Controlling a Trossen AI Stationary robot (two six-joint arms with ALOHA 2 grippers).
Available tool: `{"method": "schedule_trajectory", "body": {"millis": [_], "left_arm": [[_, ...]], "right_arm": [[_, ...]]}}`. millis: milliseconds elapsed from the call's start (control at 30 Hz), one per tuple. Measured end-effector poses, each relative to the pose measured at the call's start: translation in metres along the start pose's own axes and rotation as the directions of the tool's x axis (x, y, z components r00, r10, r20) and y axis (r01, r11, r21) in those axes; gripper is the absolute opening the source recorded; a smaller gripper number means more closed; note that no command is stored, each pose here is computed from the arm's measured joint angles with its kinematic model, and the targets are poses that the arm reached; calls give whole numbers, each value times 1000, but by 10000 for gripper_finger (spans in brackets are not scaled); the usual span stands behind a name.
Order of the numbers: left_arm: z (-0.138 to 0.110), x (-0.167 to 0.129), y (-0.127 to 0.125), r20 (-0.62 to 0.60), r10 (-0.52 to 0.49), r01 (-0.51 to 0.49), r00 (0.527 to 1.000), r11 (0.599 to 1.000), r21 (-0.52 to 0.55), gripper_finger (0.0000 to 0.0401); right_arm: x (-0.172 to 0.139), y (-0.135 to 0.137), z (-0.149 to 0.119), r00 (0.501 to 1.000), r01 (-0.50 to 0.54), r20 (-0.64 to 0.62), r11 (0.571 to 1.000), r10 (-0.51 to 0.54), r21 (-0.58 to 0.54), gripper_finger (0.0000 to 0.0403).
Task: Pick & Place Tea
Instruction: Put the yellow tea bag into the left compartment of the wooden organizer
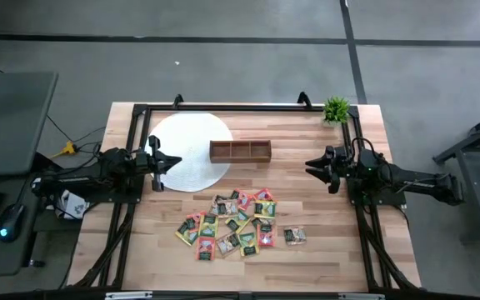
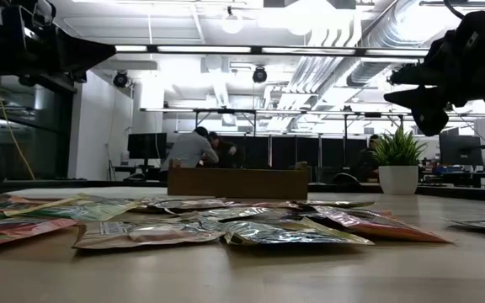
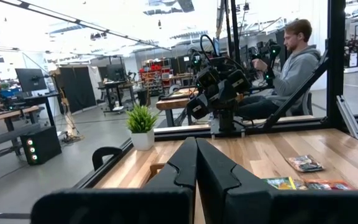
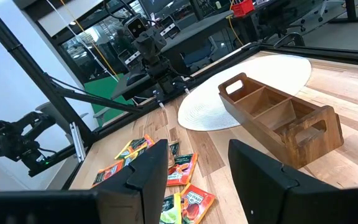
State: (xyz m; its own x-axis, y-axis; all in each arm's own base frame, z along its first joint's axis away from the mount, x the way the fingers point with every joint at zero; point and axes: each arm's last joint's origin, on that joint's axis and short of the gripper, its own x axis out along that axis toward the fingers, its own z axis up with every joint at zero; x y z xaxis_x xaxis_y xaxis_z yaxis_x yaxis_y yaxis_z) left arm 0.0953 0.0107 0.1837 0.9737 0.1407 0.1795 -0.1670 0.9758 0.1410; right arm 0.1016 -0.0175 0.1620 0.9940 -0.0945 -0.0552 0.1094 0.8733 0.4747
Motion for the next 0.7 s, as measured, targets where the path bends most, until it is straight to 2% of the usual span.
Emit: {"method": "schedule_trajectory", "body": {"millis": [200,400,567,700], "left_arm": [[0,0,0,0,5,-5,1000,1000,0,0],[3,0,2,-1,62,-62,998,998,-1,0],[21,1,2,-22,-36,36,999,998,43,0],[33,5,2,-102,-106,113,989,991,72,0]], "right_arm": [[0,0,0,1000,0,0,1000,0,0,165],[0,0,0,1000,0,0,1000,0,0,165],[0,0,0,1000,1,0,1000,-1,0,165],[0,0,0,1000,0,1,1000,0,0,165]]}}
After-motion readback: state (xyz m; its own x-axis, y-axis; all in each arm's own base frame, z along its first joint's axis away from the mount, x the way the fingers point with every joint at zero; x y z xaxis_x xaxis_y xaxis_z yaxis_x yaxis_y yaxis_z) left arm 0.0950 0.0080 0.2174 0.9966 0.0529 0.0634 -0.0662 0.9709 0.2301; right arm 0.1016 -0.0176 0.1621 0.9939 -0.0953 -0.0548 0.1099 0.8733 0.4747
